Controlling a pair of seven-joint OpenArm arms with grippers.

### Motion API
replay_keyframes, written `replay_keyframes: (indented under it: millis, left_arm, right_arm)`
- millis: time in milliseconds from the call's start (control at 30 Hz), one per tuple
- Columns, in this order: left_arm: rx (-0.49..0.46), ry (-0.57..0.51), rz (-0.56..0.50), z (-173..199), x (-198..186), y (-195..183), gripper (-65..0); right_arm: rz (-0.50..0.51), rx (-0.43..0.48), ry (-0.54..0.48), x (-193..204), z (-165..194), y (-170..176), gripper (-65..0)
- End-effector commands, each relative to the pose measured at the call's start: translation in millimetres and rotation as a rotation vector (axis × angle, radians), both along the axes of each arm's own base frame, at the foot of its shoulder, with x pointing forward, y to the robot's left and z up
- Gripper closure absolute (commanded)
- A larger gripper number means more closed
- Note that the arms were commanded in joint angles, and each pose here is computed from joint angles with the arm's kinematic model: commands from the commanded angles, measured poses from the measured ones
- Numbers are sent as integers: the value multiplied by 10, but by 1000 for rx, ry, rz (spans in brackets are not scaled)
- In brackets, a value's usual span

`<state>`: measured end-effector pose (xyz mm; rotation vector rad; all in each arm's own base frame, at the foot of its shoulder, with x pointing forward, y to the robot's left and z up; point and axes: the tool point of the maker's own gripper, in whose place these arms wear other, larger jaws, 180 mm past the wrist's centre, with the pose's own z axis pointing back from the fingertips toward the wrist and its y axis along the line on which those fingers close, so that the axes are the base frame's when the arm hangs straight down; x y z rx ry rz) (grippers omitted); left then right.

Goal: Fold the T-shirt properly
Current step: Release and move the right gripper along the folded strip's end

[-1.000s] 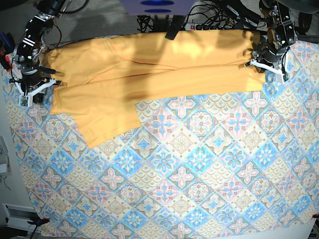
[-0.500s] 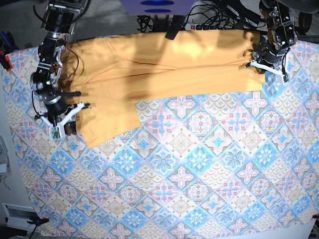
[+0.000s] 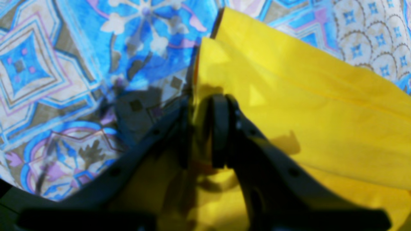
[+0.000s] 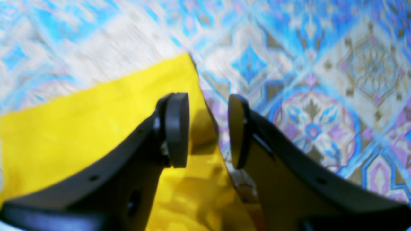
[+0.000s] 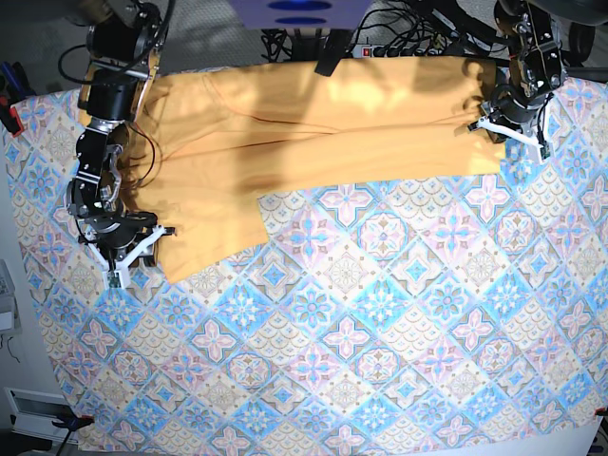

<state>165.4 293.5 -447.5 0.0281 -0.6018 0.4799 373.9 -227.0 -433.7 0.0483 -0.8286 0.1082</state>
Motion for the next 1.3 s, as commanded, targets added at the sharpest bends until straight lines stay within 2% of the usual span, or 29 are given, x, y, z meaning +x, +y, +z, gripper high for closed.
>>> replay_keyframes:
  millis: [0,167,400,600,700,900,1067,1267]
  left_arm:
    - [20,-27,-4,80,50,50,-107]
    - [20,-27,-4,80,50,50,-107]
    - [20,-26,-4,79,48,49,-114]
    - [20,-26,-4,79,48,49,-237]
    - [20,-26,-4,79,48,49,-263]
    - [20,-27,-4,83,52,48,-263]
    - [19,-25,-4,78,39,46,-263]
    - [19,-25,-3,80,38,51,-263]
  right_arm:
    - [30,8,-81,236,235,73,-203]
    - [73,1,-31,329,118,140,-203]
    - [64,36,-7,381,-21,164,-203]
    - [55,59,30,319,-185,180,-204]
    - [49,70,59,253,-288,184,-204]
    - [40,79,23,262,-266,172,-204]
    - [-17,80,-12,255,-197,-51,-204]
    - [-42,85,-16,255,-185,-129,-204]
